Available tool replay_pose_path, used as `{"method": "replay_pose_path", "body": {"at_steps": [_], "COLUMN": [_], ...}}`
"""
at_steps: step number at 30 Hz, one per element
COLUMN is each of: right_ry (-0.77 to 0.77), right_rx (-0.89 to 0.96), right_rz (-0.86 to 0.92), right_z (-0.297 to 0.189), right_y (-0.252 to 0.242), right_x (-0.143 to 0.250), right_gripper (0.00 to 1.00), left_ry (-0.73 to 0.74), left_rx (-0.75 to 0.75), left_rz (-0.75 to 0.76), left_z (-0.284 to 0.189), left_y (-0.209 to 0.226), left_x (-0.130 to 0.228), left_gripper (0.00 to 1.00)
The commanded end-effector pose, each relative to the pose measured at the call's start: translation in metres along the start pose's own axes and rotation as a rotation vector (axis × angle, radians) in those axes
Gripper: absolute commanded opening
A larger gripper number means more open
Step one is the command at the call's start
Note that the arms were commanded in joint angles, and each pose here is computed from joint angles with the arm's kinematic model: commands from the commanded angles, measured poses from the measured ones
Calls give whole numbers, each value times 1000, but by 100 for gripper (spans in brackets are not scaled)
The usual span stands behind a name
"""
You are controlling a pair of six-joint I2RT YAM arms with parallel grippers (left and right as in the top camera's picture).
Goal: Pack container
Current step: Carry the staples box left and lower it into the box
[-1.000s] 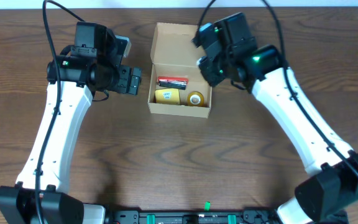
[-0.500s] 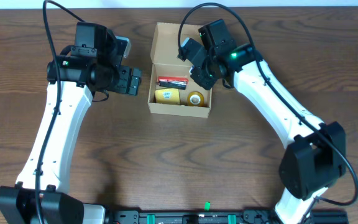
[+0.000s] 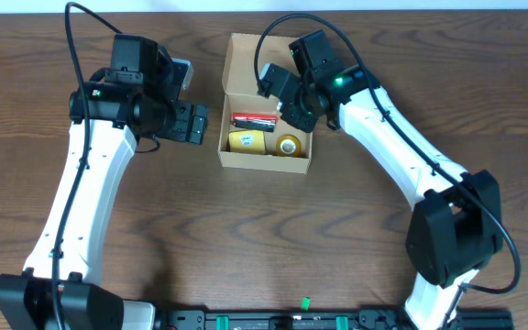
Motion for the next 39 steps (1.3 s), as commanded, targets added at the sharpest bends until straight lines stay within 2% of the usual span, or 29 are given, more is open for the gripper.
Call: {"method": "replay_pose_path", "body": {"at_steps": [1,16,27,35,38,39], "right_ry": [-19,-109,-106,-85,-82,-80], "right_rx": [-66,-221,-266,-281,-282,-280], "right_rz": [-56,-84,-86,-101,-101,-99], "right_z": [7,11,21,33,34,34], "right_y": [0,-26,-22,-22,-21,-22], "right_x": [1,16,19,25,25,26], "right_gripper": [1,3,11,11,15,21], "left_ry": [6,8,8,8,8,9], "left_rx": [-3,-2,-2,-1,-2,-2], "left_rz": [-4,-5,-5,-5,-5,-5], "left_z": [1,1,0,1,0,1], "left_y": [2,2,2,2,2,2], "left_x": [-1,-1,-1,-1,-1,-1], "left_gripper": [95,95,95,95,95,95]}}
Point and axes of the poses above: each gripper's point midway between its finger pads, its own z axis out along the fingers, its own y axis along the line the jaws close on, x = y × z, the point moved 7 cm from there along -z, back along the fingers, and after that the axes turned 14 degrees about z, right-handed, at the moved point
